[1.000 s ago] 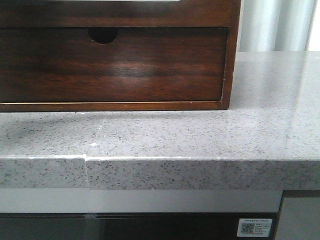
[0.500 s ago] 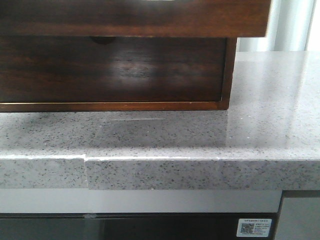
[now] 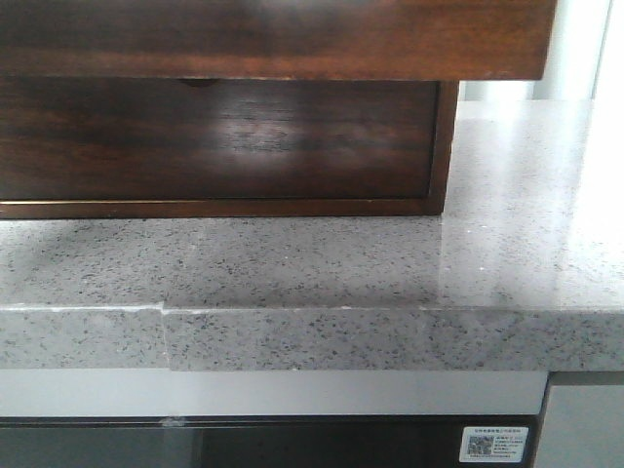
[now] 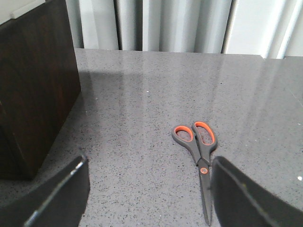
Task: Put scissors in drawer with both arms
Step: 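Pull the drawer open toward the robot with the left gripper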
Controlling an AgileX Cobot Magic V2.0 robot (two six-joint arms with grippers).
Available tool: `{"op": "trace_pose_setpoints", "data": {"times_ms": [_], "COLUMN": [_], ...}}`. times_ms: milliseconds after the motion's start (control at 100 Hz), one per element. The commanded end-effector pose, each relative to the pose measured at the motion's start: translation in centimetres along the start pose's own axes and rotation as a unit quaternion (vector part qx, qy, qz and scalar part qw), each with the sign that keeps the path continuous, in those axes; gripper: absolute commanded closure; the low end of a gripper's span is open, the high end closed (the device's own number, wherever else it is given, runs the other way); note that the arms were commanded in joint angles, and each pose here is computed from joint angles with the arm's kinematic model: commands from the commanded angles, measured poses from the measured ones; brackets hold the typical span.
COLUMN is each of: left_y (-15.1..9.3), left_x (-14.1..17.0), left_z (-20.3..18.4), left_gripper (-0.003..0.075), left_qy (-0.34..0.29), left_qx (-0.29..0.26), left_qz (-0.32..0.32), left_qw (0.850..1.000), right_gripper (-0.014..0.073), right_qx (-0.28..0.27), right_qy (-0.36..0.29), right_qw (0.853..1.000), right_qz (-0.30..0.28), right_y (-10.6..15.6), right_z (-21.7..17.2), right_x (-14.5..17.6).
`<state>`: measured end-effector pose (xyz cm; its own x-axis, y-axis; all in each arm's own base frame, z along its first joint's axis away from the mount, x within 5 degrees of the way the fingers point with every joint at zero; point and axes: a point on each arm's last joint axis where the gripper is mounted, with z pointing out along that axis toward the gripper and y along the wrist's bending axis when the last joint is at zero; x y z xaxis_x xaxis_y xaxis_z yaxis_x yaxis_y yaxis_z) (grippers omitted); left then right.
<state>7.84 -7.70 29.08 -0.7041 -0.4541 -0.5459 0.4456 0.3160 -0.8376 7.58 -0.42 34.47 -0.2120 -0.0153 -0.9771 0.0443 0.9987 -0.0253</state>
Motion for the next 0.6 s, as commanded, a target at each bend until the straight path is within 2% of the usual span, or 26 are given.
{"op": "trace_pose_setpoints", "data": {"times_ms": [0,60,250,470,590], "left_y": [-2.6,-2.4,-2.3,-1.5,-2.0], "left_x": [0.3,0.5,0.8,0.7,0.0], "left_z": [-0.4,-0.4,-0.5,-0.8,-1.4], "left_gripper": [0.0421,0.0377,0.0374,0.0374,0.0374], "left_qy": [0.042,0.051,0.086,0.124,0.137], "left_qx": [0.071,0.061,0.027,-0.064,-0.127], "left_qz": [0.096,0.104,0.137,0.144,0.183], "left_qw": [0.992,0.991,0.986,0.980,0.965], "right_gripper": [0.0113,0.0113,0.0113,0.0113,0.0113], "right_qx": [0.002,0.002,0.002,0.003,0.004], "right_qy": [-0.042,-0.041,-0.038,-0.037,-0.030], "right_qw": [0.999,0.999,0.999,0.999,1.000], "right_qz": [-0.003,-0.003,-0.003,-0.004,-0.005], "right_y": [-0.1,-0.1,-0.1,-0.1,-0.1], "right_z": [-0.1,-0.1,-0.1,-0.1,0.0], "right_x": [-1.5,-1.5,-1.5,-1.5,-1.3]}}
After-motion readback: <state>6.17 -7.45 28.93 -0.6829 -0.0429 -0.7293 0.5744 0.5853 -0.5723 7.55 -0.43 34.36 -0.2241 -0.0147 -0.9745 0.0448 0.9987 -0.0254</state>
